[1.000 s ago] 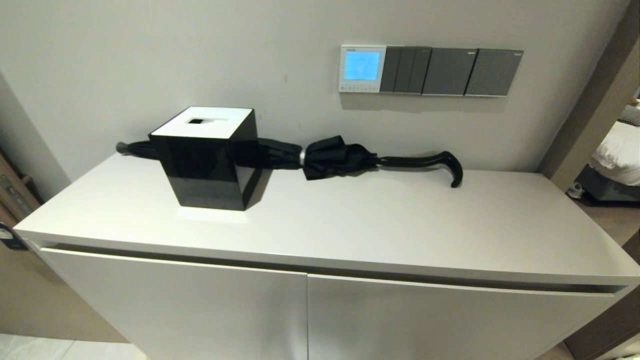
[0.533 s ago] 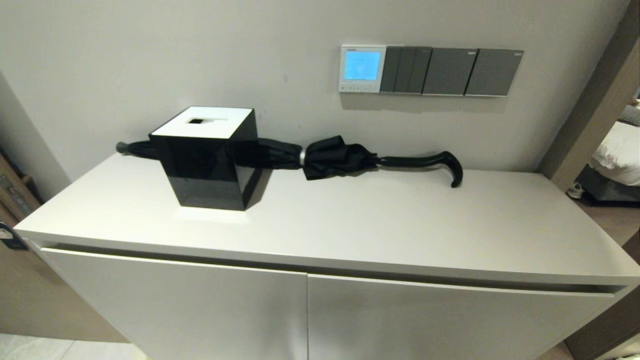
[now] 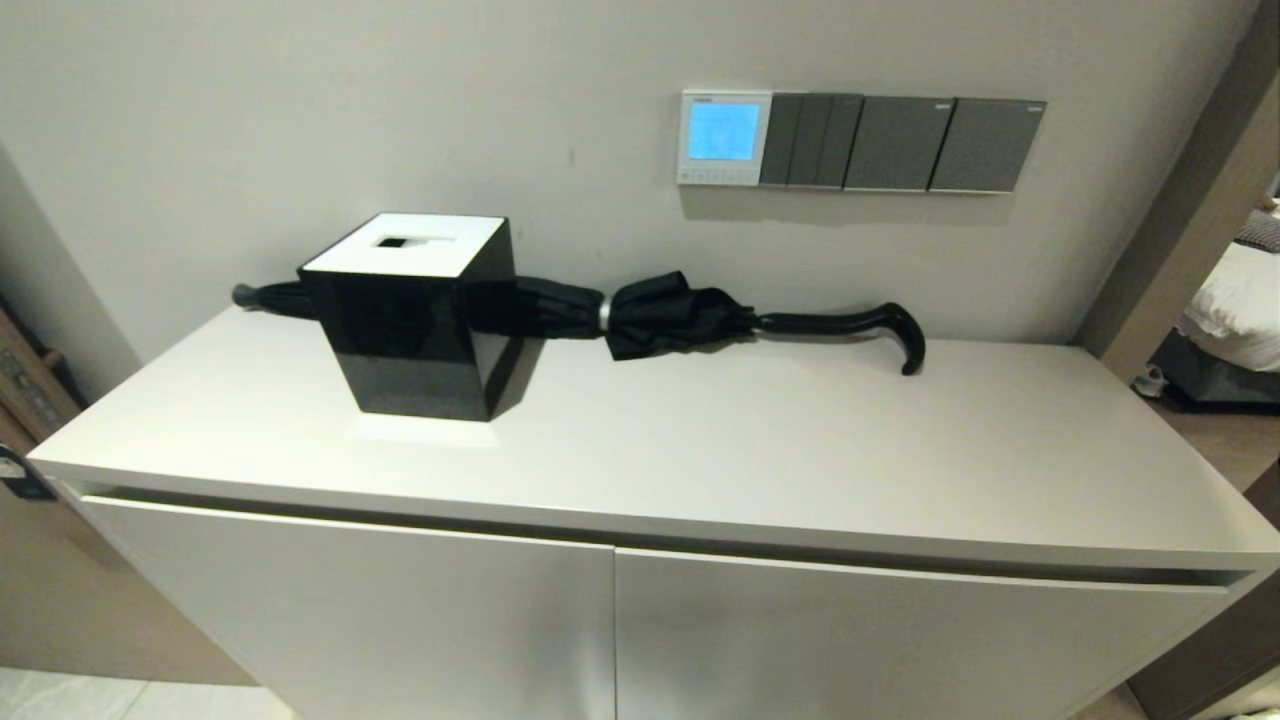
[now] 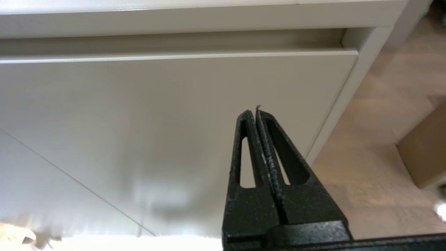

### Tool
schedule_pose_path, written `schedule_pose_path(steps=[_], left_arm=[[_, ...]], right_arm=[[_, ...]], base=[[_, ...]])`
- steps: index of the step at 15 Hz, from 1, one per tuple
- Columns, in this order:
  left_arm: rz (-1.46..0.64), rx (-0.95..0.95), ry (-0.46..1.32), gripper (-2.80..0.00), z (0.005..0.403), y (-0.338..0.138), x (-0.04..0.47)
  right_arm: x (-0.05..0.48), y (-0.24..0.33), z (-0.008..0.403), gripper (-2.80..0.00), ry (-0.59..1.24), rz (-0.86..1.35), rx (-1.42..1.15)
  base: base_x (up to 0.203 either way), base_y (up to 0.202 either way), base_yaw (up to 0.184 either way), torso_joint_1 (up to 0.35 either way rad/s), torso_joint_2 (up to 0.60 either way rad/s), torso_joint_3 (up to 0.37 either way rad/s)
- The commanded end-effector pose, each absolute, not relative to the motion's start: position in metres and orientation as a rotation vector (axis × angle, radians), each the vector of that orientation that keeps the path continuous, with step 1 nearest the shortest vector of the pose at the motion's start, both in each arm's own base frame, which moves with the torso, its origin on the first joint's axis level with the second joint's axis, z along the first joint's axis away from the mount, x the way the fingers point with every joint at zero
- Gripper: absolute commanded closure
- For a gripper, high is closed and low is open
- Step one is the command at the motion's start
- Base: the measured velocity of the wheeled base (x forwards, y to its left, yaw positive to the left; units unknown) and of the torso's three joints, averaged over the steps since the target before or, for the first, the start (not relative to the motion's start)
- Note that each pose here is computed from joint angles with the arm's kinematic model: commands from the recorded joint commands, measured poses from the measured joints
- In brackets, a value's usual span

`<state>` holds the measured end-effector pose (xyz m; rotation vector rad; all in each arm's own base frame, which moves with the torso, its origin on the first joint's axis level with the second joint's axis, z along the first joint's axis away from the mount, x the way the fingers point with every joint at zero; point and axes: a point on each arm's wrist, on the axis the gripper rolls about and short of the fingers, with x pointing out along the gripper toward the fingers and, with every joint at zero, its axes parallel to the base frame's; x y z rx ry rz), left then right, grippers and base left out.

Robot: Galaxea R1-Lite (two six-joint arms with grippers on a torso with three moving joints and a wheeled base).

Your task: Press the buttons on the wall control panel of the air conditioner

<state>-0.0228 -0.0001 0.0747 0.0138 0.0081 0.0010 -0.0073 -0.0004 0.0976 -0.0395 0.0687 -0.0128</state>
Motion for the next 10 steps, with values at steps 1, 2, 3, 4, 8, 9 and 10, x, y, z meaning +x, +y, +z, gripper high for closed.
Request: schedule_pose_path(steps=[1,2,3,4,8,9,10], left_arm=[[0.001,0.014,0.008,0.00,0.075,0.000,-0.023],[0.001,0.014,0.008,0.00,0.075,0.000,-0.023],[0.001,0.014,0.008,0.00,0.075,0.000,-0.023],[0.001,0.014,0.008,0.00,0.075,0.000,-0.023],[0.001,0.014,0.009,0.00,0.075,0.000,-0.023],[0.001,0.014,0.008,0.00,0.075,0.000,-0.023],[0.001,0.014,0.008,0.00,0.075,0.000,-0.023]], right_arm=[[-0.012,0.000,0.095,0.00,0.020,-0.007,-0.043],[-0.015,0.000,0.092,0.00,-0.011,0.004,-0.046],[-0.019,0.000,0.087,0.00,-0.035,0.014,-0.050],[-0.022,0.000,0.083,0.00,-0.052,0.020,-0.053],[-0.023,0.001,0.079,0.00,-0.034,0.027,-0.039],[-0.023,0.000,0.079,0.00,-0.032,0.025,-0.019],[-0.023,0.000,0.079,0.00,-0.031,0.023,-0.004]], base=[[0.000,0.000,0.000,0.000,0.00,0.000],[0.000,0.000,0.000,0.000,0.00,0.000],[0.000,0.000,0.000,0.000,0.00,0.000],[0.000,0.000,0.000,0.000,0.00,0.000],[0.000,0.000,0.000,0.000,0.00,0.000],[0.000,0.000,0.000,0.000,0.00,0.000],[0.000,0.000,0.000,0.000,0.00,0.000]])
